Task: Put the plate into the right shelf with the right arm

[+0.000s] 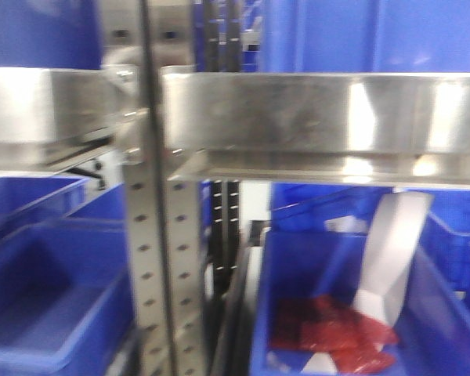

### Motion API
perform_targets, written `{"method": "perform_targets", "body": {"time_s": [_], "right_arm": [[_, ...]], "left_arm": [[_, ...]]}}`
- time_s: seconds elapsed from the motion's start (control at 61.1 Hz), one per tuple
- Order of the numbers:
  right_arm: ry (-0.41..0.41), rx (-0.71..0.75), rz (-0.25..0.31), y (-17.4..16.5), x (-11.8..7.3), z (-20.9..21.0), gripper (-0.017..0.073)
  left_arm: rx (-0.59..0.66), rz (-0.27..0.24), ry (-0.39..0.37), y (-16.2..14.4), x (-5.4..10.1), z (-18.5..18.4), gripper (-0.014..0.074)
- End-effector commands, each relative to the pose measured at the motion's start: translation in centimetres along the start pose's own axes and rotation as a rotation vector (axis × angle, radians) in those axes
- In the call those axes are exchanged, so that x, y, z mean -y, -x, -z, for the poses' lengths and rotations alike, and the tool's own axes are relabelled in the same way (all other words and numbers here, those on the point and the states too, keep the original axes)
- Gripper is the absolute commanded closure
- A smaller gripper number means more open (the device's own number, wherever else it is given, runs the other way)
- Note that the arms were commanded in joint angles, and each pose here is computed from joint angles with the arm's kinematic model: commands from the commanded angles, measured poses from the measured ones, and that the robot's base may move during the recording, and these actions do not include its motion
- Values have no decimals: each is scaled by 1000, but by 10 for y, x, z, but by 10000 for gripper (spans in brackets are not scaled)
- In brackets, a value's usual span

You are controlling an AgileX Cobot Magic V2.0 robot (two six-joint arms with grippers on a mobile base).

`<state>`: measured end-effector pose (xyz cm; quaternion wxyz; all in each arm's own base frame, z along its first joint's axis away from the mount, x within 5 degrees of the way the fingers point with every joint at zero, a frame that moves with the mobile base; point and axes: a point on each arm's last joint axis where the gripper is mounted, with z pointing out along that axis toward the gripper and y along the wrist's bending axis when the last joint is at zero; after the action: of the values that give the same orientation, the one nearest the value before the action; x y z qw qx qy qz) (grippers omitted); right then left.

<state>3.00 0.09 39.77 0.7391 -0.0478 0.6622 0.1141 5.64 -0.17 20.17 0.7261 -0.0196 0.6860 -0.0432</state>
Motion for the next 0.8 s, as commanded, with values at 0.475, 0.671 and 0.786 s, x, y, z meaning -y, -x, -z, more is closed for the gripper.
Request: {"method": "perform_targets", "body": {"time_s": [0.475,0.671,0.786], "right_arm": [[18,103,17,15,-2,0,510],[18,103,17,15,-2,0,510],[18,103,17,15,-2,0,510]], "left_arm": [[89,6,-12,6,1,1,640],[89,6,-12,6,1,1,640],[89,6,-12,6,1,1,640]]}}
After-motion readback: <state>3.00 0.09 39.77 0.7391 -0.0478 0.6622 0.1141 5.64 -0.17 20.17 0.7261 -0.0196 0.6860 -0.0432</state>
